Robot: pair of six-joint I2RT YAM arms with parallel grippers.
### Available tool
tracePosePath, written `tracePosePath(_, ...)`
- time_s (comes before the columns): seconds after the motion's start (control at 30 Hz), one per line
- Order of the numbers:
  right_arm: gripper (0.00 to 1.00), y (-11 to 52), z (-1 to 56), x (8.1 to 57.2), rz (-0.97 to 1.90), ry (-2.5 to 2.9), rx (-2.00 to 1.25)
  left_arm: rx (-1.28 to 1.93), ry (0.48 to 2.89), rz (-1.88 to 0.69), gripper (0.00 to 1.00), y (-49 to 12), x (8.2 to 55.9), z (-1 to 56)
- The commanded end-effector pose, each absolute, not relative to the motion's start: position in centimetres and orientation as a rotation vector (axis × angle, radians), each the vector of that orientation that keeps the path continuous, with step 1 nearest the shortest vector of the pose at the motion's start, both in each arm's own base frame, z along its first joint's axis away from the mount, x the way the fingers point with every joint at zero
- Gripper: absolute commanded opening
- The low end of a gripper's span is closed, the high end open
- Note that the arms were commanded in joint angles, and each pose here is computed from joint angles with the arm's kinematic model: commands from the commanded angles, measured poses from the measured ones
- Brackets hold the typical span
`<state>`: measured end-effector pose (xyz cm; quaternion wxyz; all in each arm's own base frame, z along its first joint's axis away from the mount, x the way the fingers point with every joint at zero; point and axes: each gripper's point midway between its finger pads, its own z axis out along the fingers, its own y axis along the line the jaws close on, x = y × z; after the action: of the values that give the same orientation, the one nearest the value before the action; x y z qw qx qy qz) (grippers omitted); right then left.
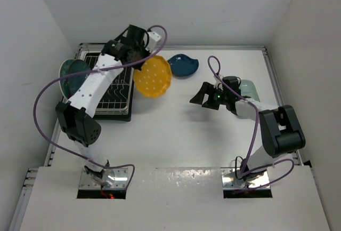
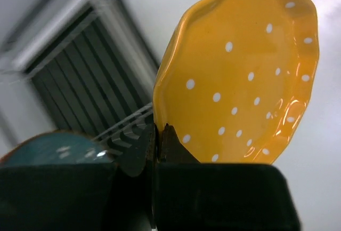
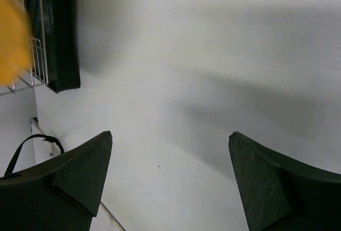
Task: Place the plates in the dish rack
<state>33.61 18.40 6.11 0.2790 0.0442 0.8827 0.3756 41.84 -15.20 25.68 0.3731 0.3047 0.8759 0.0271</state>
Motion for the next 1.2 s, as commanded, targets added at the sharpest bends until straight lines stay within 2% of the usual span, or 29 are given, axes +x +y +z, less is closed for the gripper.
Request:
tracePosePath(0.0,0.89,18.5,7.8,34.6,0.991,2.315,0.079,0.437,1.954,0.379,0.00,-6.9,43.2,39.8)
tracePosePath(0.23,0.89,18.3,7.9,34.7,0.973,2.304,0.107,0.251,1.885,0.755,0.00,1.9,39.5,45.5)
tracePosePath(0.43,0.87,18.1,6.7,33.8,0.978,2.317,0.140,0.178,1.933,1.044,0.00,7.3,37.1,43.9)
tracePosePath(0.6,0.87,18.2,6.1,33.7,0.985,2.322,0.148,0.124,1.933,1.120,0.00,9.2,36.2,43.8)
tracePosePath(0.8,0.87,18.3,5.6,33.9,1.001,2.328,0.170,0.166,1.968,1.172,0.00,10.2,36.9,40.7)
tracePosePath(1.17,0.87,17.7,4.7,33.4,0.995,2.352,0.198,0.200,1.923,1.339,0.00,11.5,37.8,39.4)
